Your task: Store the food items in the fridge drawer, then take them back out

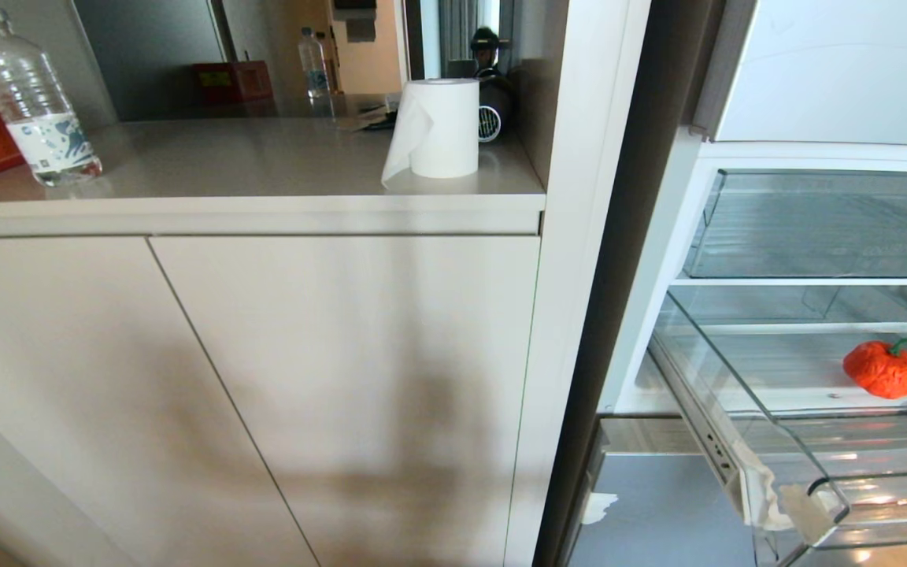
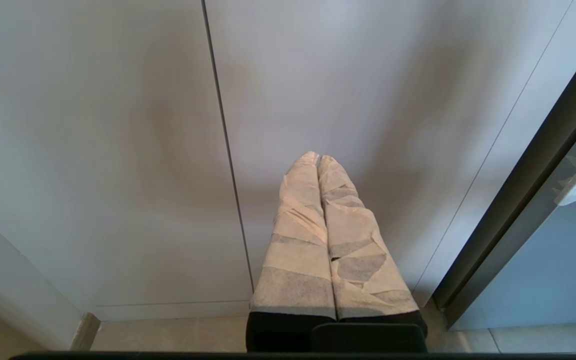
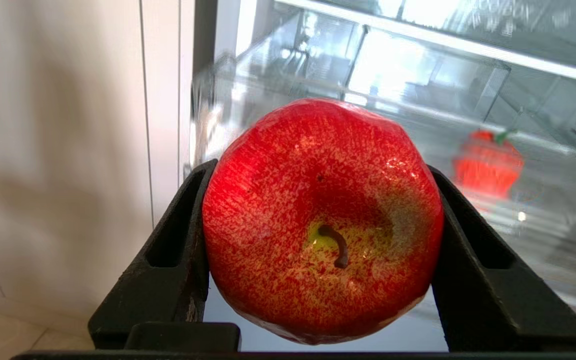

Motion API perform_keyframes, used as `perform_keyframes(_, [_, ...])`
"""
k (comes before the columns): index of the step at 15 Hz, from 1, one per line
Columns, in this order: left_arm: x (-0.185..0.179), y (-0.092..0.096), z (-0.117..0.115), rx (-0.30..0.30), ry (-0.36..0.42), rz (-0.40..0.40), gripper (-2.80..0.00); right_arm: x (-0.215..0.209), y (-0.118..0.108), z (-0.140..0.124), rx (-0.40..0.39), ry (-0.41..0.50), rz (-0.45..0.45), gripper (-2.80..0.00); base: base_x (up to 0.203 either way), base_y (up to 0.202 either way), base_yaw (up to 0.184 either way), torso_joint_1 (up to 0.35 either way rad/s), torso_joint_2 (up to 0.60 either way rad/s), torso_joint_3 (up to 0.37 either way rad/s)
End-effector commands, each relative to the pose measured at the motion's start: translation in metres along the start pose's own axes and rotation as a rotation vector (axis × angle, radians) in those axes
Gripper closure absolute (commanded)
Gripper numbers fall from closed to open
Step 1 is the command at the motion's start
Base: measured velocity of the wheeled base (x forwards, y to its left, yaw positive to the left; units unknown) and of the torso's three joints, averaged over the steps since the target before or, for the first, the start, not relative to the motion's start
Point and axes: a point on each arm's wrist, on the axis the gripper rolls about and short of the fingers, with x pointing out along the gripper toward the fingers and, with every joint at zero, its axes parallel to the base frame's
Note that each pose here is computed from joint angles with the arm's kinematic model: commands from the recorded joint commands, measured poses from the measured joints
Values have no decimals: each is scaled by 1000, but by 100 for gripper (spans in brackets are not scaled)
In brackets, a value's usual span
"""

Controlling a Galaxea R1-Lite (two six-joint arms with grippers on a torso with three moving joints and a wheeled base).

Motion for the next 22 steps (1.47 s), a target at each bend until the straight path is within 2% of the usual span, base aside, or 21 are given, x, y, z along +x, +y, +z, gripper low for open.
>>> perform_keyframes(1, [0,0,0,1,-1,0,0,-8,3,-7,-4,-21,-3,0,0,0,0,0,0,0])
perform_keyframes(4, [0,0,0,0,-1,1,0,-7,3,-12,3,28,5,0,0,0,0,0,0,0])
perform_keyframes(8, [0,0,0,1,-1,1,0,-8,3,-18,9,90,-55,0,0,0,0,0,0,0])
perform_keyframes(10, [0,0,0,1,-1,1,0,-9,4,-27,31,183,-55,0,0,0,0,0,0,0])
perform_keyframes(11, [0,0,0,0,-1,1,0,-9,4,-26,67,175,-63,0,0,0,0,0,0,0])
perform_keyframes(16, [0,0,0,1,-1,1,0,-9,3,-26,146,171,-111,0,0,0,0,0,0,0])
perform_keyframes(22, [0,0,0,0,0,0,0,-9,3,-26,151,171,-117,0,0,0,0,0,0,0])
